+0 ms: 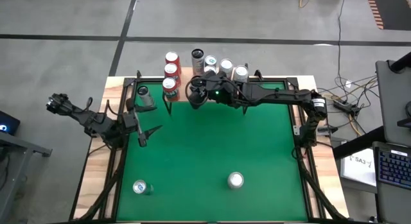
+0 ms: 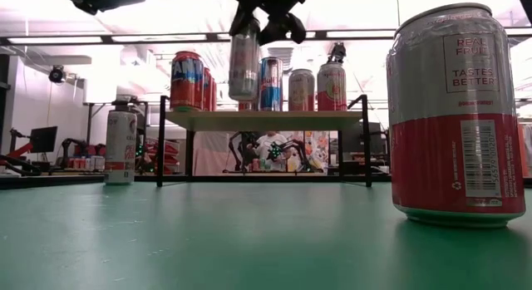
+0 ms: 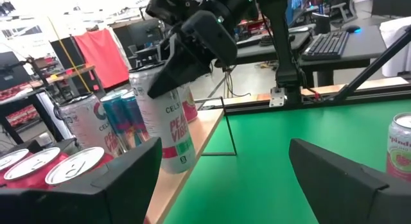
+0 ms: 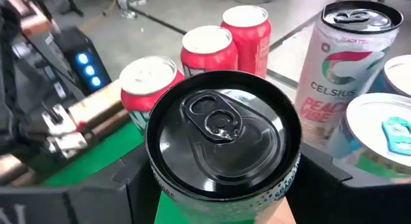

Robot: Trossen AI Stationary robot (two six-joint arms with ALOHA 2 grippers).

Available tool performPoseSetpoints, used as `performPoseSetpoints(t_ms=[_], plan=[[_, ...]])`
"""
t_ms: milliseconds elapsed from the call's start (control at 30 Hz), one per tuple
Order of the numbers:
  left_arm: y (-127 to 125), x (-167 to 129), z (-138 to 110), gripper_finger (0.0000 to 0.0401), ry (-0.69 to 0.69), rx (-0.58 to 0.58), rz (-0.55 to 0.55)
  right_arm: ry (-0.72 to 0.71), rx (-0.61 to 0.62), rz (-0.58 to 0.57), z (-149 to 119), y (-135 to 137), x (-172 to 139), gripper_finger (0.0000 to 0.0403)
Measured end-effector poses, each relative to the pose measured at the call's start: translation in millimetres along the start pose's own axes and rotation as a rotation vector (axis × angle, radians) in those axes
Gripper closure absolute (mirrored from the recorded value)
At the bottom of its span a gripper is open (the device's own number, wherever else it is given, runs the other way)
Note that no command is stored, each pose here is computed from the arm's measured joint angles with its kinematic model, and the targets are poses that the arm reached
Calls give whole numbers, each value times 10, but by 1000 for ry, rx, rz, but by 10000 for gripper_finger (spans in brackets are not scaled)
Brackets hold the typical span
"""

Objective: Place canned beverage on shelf
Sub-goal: Put the right white soda can on the shelf aligned with other white soda cans

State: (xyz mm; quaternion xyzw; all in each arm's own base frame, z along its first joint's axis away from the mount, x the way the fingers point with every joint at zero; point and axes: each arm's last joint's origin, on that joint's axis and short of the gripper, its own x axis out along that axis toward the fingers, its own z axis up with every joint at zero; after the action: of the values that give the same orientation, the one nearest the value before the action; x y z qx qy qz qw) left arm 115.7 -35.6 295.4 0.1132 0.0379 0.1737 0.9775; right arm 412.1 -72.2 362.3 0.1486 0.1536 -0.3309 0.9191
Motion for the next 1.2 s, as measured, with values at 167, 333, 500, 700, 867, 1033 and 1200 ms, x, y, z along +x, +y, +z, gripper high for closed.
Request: performPoseSetpoints(t_ms=[167,333,500,700,867,1033,1200], plan=[[7,-6,1,77,-2,21,0,-54,33,19,22,33,45,161],[17,-15,6,77,-7,30,1,-68,42,46,-54,94,205,161],[26,-22,9,77,-10,28,2,-54,27,21,-99,99,257,161],[29,-25,7,77,-10,29,2,-47,-10,-8,-94,80,241,161],[28,-24,5,77,-8,30,2,-31,-44,-58,-124,58,243,161],[28,-24,4,77,-8,31,2,-28,-46,-78,-129,43,246,161],[27,-23,3,77,-7,31,2,-17,-31,-88,-136,21,253,161]])
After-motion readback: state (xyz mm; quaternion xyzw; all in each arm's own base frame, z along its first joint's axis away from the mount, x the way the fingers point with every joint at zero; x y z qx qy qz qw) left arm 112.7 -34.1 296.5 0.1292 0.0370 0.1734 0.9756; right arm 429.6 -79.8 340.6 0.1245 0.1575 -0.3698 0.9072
